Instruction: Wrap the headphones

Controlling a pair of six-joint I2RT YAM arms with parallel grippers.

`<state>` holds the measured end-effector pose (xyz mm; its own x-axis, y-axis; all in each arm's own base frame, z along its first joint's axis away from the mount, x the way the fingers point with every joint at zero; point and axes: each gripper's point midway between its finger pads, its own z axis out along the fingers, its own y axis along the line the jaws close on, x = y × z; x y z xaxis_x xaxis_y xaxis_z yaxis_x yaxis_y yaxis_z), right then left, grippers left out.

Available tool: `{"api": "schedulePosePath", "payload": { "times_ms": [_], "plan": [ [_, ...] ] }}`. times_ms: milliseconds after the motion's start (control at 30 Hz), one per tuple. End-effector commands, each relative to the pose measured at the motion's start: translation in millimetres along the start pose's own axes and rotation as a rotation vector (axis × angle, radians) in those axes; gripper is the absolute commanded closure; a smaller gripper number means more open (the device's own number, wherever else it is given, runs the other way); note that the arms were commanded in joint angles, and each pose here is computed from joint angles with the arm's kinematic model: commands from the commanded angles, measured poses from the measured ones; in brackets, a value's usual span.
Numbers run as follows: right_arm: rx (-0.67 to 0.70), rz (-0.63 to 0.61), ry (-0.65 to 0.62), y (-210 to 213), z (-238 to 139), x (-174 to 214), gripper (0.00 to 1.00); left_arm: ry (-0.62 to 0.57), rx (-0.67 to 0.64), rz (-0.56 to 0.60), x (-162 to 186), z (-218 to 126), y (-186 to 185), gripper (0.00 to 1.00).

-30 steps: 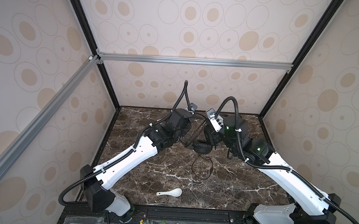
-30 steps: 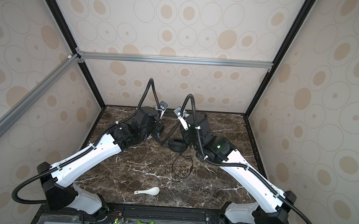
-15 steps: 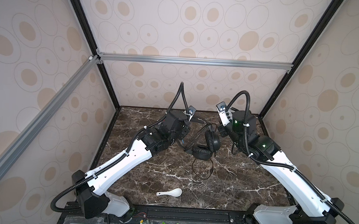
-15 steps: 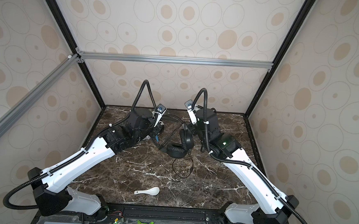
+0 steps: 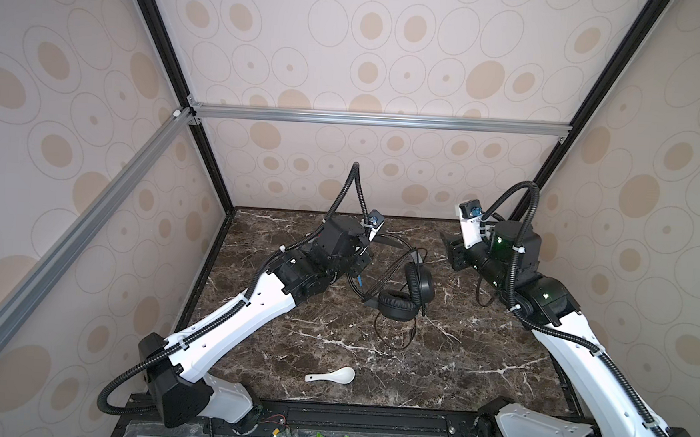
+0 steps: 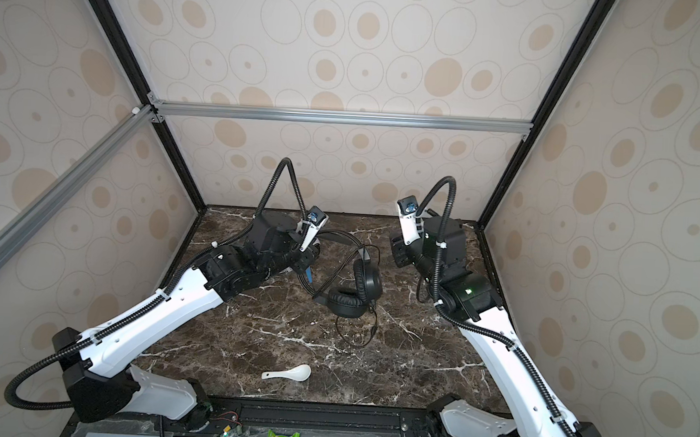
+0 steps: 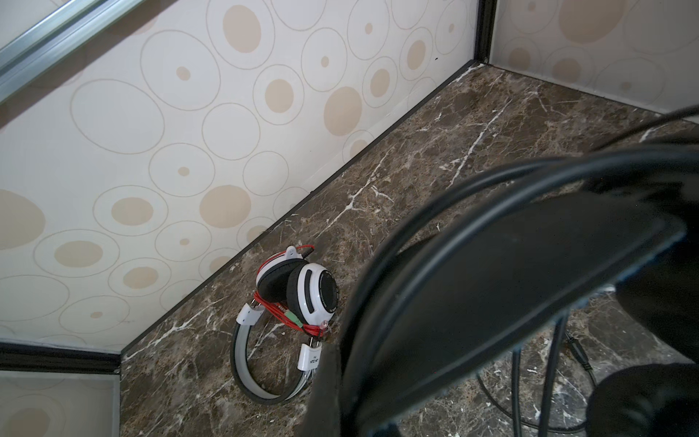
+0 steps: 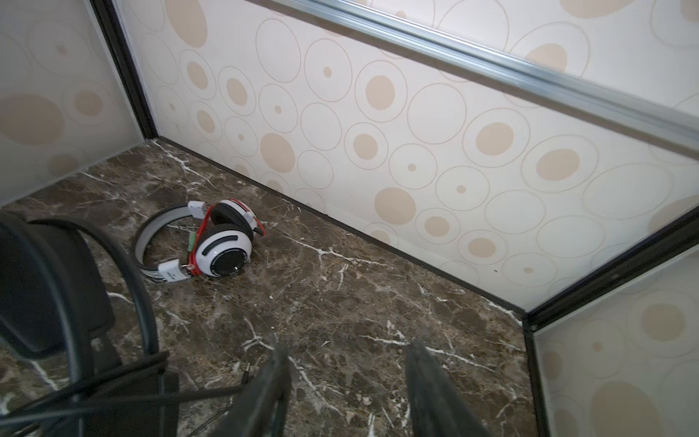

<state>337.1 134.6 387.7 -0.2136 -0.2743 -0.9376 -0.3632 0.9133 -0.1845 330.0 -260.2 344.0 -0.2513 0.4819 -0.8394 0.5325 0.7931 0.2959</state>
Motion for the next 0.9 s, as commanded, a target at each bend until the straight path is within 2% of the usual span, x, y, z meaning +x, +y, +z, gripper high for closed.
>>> {"api": "schedulePosePath", "payload": {
  "times_ms": [0, 200, 467, 700, 867],
  "plan": [
    [-0.122, 0.082, -0.011, 11, -2, 8, 0.43, -0.172, 0.033, -0.110, -52, -39, 11, 1.00],
    [-0.196, 0.165, -0.045, 11, 0, 21, 0.32, -0.222, 0.062, -0.143, -71, -55, 14, 1.00],
    [-0.312, 0.152, -0.047, 28, 3, 43, 0.31, -0.285, 0.082, -0.167, -98, -75, 21, 1.00],
    [-0.459, 0.206, -0.056, 52, 12, 50, 0.28, -0.336, 0.106, -0.185, -123, -85, 23, 1.00],
    [-0.490, 0.255, -0.059, 57, 26, 56, 0.27, -0.364, 0.125, -0.195, -134, -89, 23, 1.00]
  ]
}}
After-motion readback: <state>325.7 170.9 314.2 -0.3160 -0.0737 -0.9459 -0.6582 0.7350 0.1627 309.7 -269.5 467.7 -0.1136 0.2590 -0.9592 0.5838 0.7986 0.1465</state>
